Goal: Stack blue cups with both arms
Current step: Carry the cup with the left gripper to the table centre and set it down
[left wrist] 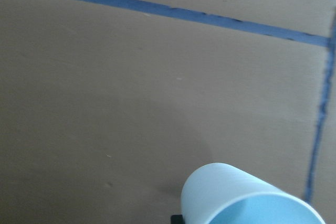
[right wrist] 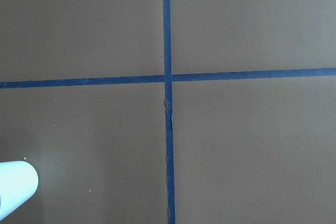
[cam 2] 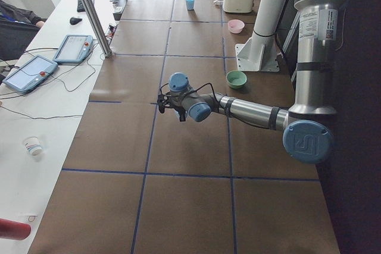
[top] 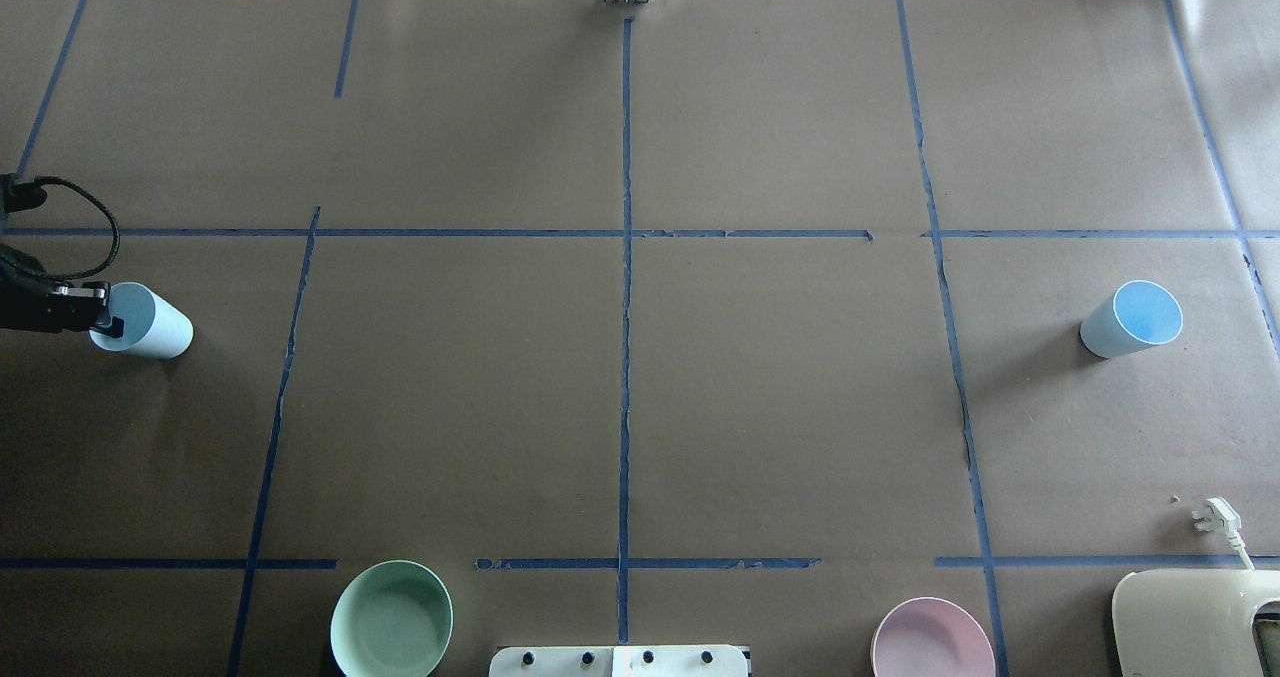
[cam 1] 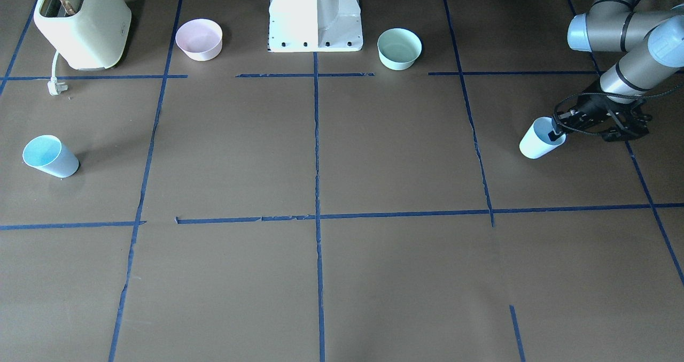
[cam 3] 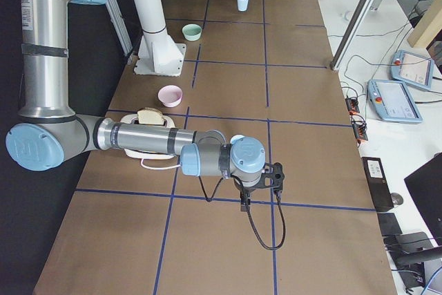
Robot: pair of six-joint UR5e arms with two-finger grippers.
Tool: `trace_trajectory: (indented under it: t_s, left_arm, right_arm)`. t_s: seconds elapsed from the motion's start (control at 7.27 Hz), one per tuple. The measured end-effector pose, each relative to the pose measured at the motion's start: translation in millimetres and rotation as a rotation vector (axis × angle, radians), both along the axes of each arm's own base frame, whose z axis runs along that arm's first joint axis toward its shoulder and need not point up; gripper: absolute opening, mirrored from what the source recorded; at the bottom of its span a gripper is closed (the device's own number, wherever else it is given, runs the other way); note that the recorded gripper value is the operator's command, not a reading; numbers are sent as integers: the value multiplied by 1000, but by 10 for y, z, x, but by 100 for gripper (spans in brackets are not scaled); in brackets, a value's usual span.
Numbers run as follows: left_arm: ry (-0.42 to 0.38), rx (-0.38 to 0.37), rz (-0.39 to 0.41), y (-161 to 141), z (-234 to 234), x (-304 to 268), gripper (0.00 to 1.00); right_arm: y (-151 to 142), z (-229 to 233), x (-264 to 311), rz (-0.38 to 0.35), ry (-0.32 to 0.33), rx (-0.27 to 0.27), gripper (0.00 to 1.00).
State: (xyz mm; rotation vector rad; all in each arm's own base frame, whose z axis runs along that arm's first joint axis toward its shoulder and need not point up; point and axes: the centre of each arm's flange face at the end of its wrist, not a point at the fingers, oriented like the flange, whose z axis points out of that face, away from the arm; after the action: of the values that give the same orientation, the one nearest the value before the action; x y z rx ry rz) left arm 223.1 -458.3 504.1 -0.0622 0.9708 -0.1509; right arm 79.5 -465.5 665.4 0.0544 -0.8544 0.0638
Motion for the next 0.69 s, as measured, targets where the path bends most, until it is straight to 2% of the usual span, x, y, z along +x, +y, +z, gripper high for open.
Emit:
trace_trajectory:
  t_s: [0.28,0.41,0.55,0.69]
  left_arm:
    - [-3,-47,-20,-258,-887,232,0]
    - [4,-79,-35,-354,-1422,523,0]
    - [1,-120,-43,-303,-1959,1020,0]
    - [-20,-146,-54,-110,-2517,1674,0]
  right_arm:
    - [6,5,-1,0,-2,-1,100]
    - [11,8,-3,0,-4,-2,100]
    - [10,5,-4,0,-5,-2,100]
    - [5,-2,-4,1,-6,-2,100]
